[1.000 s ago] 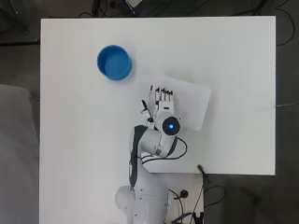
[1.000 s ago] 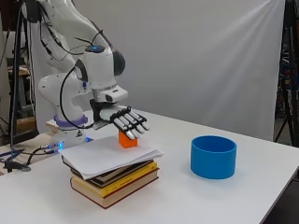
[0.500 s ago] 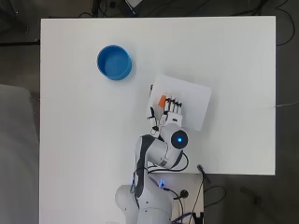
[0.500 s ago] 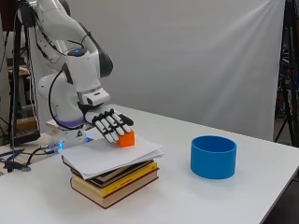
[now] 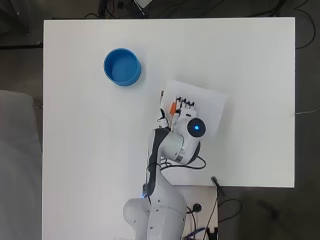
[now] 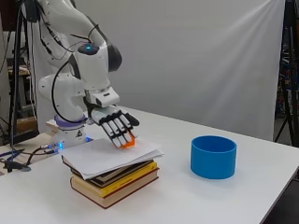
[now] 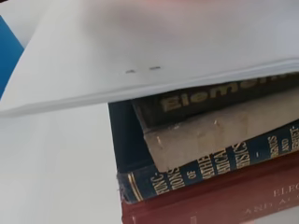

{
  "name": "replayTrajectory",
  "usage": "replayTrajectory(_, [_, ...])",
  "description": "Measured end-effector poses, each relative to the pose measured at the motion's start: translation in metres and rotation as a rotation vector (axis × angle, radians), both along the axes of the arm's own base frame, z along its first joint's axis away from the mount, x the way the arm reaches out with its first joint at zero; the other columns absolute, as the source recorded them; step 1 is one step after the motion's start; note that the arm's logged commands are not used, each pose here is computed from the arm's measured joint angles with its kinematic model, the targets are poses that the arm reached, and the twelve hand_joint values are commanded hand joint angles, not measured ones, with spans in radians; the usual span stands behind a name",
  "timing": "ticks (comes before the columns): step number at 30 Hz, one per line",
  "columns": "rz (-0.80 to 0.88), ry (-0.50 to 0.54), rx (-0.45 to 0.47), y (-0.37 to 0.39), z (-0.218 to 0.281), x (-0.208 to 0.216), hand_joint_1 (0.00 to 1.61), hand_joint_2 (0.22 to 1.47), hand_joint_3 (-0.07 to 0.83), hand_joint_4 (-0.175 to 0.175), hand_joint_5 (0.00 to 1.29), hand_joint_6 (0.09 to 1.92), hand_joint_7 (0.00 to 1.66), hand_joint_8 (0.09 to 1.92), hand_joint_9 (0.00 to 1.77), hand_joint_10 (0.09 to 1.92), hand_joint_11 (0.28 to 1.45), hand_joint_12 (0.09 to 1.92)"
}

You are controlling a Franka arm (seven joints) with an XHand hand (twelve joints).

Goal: Teleoperate dual arm-hand system to pick and place objects

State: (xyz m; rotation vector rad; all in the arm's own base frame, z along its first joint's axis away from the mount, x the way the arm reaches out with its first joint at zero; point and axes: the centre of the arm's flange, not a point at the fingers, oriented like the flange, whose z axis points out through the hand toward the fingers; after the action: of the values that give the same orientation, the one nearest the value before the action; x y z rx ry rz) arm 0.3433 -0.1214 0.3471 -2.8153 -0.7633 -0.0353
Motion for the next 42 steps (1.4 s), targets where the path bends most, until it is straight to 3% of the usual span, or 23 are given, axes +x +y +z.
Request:
replayTrajectory(1, [0.004, 0.003, 0.006, 0.0, -0.001, 0.0, 0.46, 1.07, 0.0, 0.057, 0.52, 0.09, 0.62, 0.09, 0.71, 0.09, 0.61, 0.09])
replayTrajectory(2, [0.007, 0.003, 0.015, 0.0, -0.003, 0.0, 0.77, 1.08, -0.002, 0.027, 0.68, 0.42, 0.85, 0.28, 0.98, 0.25, 0.72, 0.25])
replayTrajectory(3, [0.011, 0.002, 0.032, -0.002, -0.005, 0.0, 0.9, 1.11, 0.001, 0.076, 0.78, 0.75, 0.98, 0.72, 1.15, 0.72, 0.77, 0.7])
replayTrajectory(4, [0.023, 0.0, 0.053, -0.005, -0.005, 0.001, 0.96, 1.13, 0.003, 0.12, 0.84, 0.96, 1.04, 1.12, 1.23, 1.15, 0.79, 1.09])
replayTrajectory(5, [0.04, 0.006, 0.073, -0.007, -0.005, 0.002, 0.98, 1.14, 0.003, 0.147, 0.87, 1.06, 1.06, 1.39, 1.27, 1.44, 0.79, 1.33])
replayTrajectory(6, [0.062, 0.018, 0.095, -0.009, -0.003, 0.004, 0.99, 1.14, 0.001, 0.162, 0.9, 1.1, 1.07, 1.55, 1.28, 1.61, 0.79, 1.47])
replayTrajectory(8, [0.087, 0.052, 0.137, -0.008, 0.001, 0.003, 1.01, 1.13, -0.002, 0.173, 0.93, 1.09, 1.08, 1.69, 1.3, 1.74, 0.81, 1.59])
replayTrajectory(11, [0.092, 0.055, 0.165, -0.001, 0.015, -0.003, 1.01, 1.12, -0.002, 0.175, 0.95, 1.04, 1.08, 1.74, 1.32, 1.78, 0.83, 1.63])
replayTrajectory(16, [0.133, -0.1, 0.101, 0.016, 0.062, -0.001, 1.01, 1.12, 0.0, 0.175, 0.97, 1.01, 1.1, 1.56, 1.33, 1.74, 0.86, 1.64])
replayTrajectory(23, [0.275, -0.182, -0.003, 0.085, 0.161, 0.039, 1.0, 1.13, 0.001, 0.175, 0.93, 1.06, 1.12, 1.37, 1.33, 1.62, 0.85, 1.59])
replayTrajectory(28, [0.402, -0.17, -0.053, 0.149, 0.181, 0.083, 1.0, 1.13, -0.001, 0.175, 0.93, 1.06, 1.14, 1.33, 1.34, 1.59, 0.87, 1.59])
replayTrajectory(35, [0.509, -0.083, -0.088, 0.196, 0.158, 0.15, 1.02, 1.1, -0.001, 0.175, 1.01, 0.95, 1.28, 1.47, 1.47, 1.71, 1.04, 1.69])
replayTrajectory(42, [0.552, -0.039, -0.023, 0.241, 0.134, 0.191, 1.03, 1.1, 0.0, 0.175, 1.01, 0.95, 1.33, 1.77, 1.54, 1.91, 1.13, 1.76])
